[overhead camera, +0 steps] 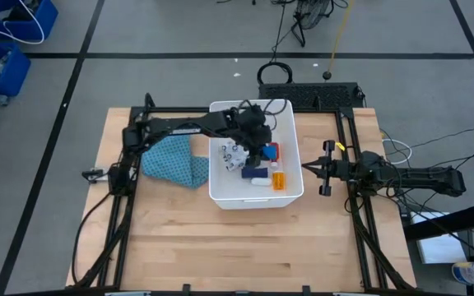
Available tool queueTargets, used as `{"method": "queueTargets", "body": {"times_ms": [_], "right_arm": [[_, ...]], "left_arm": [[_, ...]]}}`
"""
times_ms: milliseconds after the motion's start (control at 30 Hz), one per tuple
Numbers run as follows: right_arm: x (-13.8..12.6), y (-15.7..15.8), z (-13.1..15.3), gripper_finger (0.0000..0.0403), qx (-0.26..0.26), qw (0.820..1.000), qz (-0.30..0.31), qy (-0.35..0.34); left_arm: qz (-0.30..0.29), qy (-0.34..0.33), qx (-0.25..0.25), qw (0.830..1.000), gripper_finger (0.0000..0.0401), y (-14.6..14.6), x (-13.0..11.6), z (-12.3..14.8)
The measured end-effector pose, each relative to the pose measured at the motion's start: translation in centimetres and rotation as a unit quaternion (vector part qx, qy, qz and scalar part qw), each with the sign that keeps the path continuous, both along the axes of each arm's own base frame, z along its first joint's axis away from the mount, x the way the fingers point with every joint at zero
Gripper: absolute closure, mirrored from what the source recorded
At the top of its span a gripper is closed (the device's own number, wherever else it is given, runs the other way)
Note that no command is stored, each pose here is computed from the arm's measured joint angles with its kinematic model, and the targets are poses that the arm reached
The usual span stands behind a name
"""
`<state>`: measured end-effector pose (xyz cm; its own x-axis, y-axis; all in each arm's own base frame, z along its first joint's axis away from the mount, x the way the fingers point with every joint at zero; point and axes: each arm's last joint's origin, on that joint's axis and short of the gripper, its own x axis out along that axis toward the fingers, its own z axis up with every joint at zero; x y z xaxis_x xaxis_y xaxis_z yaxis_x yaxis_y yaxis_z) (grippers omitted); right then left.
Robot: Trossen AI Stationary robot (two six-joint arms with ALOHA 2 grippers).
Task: Pick & place medical supplies in basket/bin
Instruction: Put the small blue bandage into the white bin
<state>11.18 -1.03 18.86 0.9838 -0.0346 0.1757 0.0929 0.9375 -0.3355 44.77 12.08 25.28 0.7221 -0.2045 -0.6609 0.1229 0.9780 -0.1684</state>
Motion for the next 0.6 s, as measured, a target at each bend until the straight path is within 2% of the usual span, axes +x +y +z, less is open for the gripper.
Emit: {"method": "queueTargets", "body": {"times_ms": [367, 600], "right_arm": [[0.0, 0.0, 0.0, 0.0403, 0.001, 1.0, 0.001, 0.001], [0.0, 0.0, 0.0, 0.0403, 0.002, 1.0, 0.002, 0.0]], "left_arm": [[-0.009, 0.086, -0.022, 0.996, 0.0254, -0.5, 1.5, -6.4], [-0.012, 0.118, -0.017, 0.993, 0.0254, -0.9, 1.6, -8.2]]}}
